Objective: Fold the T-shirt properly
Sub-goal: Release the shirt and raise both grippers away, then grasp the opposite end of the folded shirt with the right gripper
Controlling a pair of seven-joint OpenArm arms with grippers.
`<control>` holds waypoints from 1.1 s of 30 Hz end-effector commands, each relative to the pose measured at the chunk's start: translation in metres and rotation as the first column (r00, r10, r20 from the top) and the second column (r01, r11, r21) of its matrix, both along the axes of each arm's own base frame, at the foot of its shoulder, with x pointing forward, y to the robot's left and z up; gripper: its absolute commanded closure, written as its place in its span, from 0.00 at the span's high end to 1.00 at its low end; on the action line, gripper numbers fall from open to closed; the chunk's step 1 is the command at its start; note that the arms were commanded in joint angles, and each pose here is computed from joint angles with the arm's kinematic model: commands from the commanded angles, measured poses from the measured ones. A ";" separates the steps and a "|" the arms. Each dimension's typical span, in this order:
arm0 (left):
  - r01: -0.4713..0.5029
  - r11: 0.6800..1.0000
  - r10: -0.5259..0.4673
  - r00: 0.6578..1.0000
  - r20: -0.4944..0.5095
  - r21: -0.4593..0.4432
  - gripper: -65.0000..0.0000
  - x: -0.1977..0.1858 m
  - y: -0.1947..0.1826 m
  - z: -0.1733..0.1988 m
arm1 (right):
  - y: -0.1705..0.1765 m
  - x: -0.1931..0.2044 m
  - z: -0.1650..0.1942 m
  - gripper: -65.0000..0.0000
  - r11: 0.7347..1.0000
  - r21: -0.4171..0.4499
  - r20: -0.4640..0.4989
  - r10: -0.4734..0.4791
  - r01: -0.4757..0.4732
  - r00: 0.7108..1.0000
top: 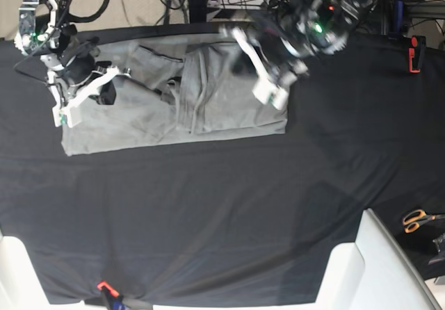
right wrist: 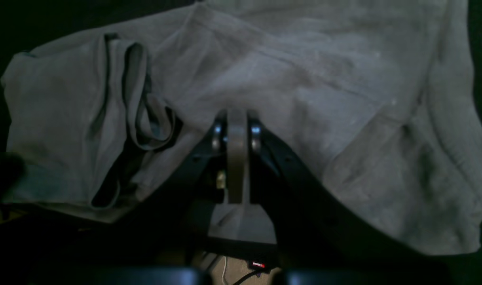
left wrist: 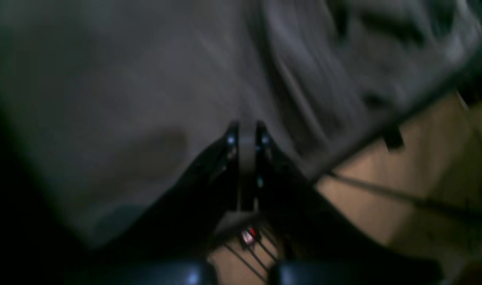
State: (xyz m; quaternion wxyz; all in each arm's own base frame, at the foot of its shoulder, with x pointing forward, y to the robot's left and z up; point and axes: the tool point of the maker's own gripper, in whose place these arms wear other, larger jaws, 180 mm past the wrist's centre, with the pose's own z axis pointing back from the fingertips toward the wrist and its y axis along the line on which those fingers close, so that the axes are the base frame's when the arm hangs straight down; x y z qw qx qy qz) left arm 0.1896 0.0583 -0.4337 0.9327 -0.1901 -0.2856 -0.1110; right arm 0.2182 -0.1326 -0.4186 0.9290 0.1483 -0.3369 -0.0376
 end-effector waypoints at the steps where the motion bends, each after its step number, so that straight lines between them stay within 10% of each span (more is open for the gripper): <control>1: -0.029 1.000 0.028 0.999 0.018 0.010 0.00 0.004 0.010 0.005 | -0.002 0.005 0.008 0.03 1.000 0.004 0.033 -0.007 0.007 0.999; 13: -0.302 0.944 0.293 0.953 0.082 0.131 0.00 0.019 0.121 0.015 | -0.060 0.013 0.021 0.04 0.993 -0.056 0.081 -0.100 0.105 0.992; 18: -0.375 0.902 0.370 0.927 0.067 0.212 0.00 -0.016 0.188 0.012 | -0.087 0.018 0.039 0.06 0.982 0.158 0.138 -0.122 0.100 0.983; 21: -0.381 0.897 0.374 0.925 0.073 0.226 0.00 -0.031 0.216 0.017 | -0.111 0.016 0.033 0.24 0.978 0.191 0.095 -0.105 0.086 0.990; 27: -0.402 0.884 0.385 0.916 0.114 0.240 0.00 -0.048 0.257 0.033 | -0.144 0.012 0.006 0.92 0.980 0.191 -0.043 -0.045 0.052 0.998; 33: -0.419 0.870 0.405 0.908 0.109 0.261 0.00 -0.062 0.282 0.035 | -0.178 0.007 -0.024 0.95 0.960 0.242 -0.173 -0.100 0.141 0.980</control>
